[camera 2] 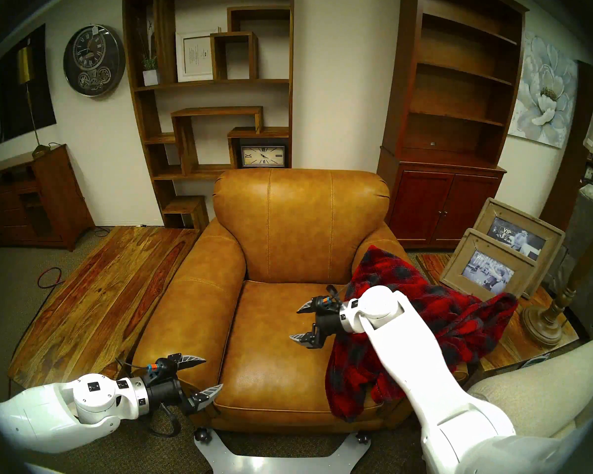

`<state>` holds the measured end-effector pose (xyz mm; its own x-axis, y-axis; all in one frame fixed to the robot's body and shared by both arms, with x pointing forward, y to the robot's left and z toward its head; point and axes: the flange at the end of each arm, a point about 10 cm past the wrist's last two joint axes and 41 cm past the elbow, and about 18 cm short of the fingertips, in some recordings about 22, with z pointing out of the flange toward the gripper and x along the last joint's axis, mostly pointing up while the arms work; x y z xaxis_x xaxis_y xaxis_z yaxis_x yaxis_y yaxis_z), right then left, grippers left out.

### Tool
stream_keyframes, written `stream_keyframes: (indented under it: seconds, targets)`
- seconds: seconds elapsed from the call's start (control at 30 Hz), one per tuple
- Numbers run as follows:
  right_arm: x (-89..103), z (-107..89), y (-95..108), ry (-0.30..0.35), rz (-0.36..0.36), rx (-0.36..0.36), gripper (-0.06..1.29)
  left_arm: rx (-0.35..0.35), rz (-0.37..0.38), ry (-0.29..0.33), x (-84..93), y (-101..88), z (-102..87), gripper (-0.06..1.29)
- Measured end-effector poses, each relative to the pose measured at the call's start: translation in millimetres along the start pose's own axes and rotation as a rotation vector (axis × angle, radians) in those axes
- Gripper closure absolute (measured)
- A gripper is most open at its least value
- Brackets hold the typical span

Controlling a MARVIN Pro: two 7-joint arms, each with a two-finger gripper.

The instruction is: Move the blanket from sofa and drape it over the sofa arm

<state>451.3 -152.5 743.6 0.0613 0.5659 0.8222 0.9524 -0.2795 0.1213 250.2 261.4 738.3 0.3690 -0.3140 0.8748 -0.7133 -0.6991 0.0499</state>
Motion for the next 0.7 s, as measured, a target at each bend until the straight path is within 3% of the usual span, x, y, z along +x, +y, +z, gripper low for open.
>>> stream_keyframes:
  seconds: [0.13,0.27,0.43,0.53,0.7]
  targets:
    - [8.9,23.8,-14,0.034,0.049,-0.035,0.02,0.000,0.000,-0.001,-0.1,0.0,0.1,-0.04]
    - [4.8,34.5,-24,0.034,0.103,-0.067,0.02,0.001,-0.001,-0.001,-0.1,-0.1,0.2,-0.04]
    - [-22.5,39.5,-38,-0.010,0.210,-0.131,0.02,0.001,-0.001,-0.001,-0.2,-0.1,0.3,-0.04]
    - [-44.7,36.2,-45,-0.047,0.280,-0.189,0.02,0.001,-0.001,-0.001,-0.3,-0.1,0.4,-0.04]
    - [-65.3,28.2,-49,-0.076,0.350,-0.282,0.02,0.001,-0.002,-0.002,-0.3,-0.1,0.5,-0.04]
